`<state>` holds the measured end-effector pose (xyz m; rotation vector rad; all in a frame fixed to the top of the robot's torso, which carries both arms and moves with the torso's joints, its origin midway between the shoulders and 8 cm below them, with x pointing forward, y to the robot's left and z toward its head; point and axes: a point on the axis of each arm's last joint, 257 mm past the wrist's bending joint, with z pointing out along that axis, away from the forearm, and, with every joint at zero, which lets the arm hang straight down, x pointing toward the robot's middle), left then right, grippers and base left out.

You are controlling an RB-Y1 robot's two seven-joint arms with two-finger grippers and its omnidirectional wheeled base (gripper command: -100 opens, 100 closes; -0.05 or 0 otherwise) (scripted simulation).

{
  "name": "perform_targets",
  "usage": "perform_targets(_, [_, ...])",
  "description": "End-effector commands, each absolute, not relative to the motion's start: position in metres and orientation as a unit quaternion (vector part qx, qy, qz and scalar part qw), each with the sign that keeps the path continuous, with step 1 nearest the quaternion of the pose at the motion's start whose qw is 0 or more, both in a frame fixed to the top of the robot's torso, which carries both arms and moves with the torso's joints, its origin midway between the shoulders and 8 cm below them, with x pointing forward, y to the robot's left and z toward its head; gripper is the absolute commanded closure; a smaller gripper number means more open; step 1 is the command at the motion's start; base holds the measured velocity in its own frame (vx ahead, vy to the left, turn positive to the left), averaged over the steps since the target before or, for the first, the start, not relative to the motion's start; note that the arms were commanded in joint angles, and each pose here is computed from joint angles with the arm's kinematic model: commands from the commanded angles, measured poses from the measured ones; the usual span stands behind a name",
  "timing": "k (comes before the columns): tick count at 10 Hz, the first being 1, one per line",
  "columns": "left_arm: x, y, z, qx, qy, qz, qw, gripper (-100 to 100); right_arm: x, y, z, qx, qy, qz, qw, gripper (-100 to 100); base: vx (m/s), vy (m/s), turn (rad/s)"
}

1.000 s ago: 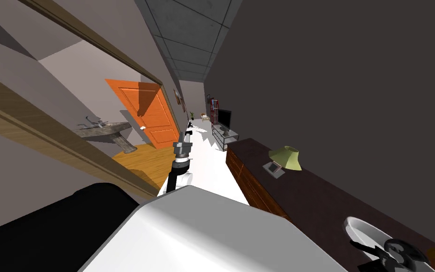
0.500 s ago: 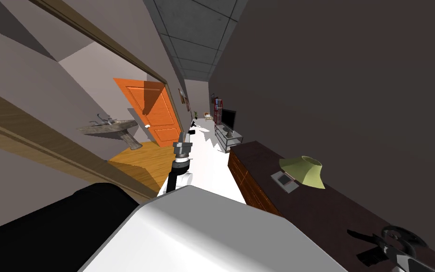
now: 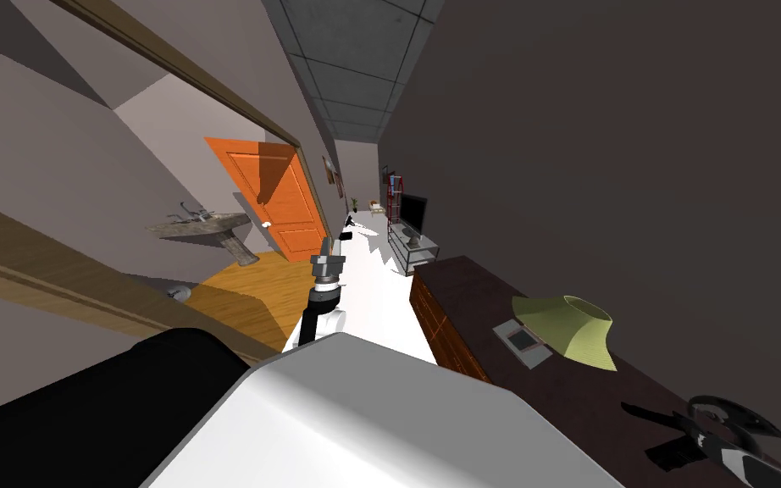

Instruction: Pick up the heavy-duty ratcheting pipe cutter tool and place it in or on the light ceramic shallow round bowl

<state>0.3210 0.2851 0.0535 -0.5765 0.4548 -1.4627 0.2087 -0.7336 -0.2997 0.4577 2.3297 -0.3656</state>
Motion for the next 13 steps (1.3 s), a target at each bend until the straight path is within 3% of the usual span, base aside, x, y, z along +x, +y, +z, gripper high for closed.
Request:
perform_targets(1, [0.321,0.285,0.054,-0.257,0.203,-0.652,0.683,0,0.202,-0.742,-0.294,0.184,0.906,-0.155,0.349,100,0.069,-0.096,-0.022])
perform_targets(4, [0.321,0.285,0.054,-0.257,0.203,-0.652,0.683,0,0.179,-0.76,-0.291,0.195,0.908,-0.184,0.322,100,0.032,-0.129,-0.094])
perform_targets(10, [0.321,0.285,0.054,-0.257,0.203,-0.652,0.683,0,0.13,-0.788,-0.29,0.211,0.907,-0.234,0.279,100,-0.082,-0.108,-0.147])
perform_targets(11, [0.321,0.285,0.054,-0.257,0.203,-0.652,0.683,0,0.126,-0.79,-0.29,0.212,0.907,-0.238,0.276,-100,-0.013,-0.013,-0.003])
perform_targets(13, [0.321,0.285,0.054,-0.257,0.203,-0.652,0.683,0,0.125,-0.79,-0.29,0.212,0.907,-0.238,0.275,-100,-0.003,-0.003,-0.001])
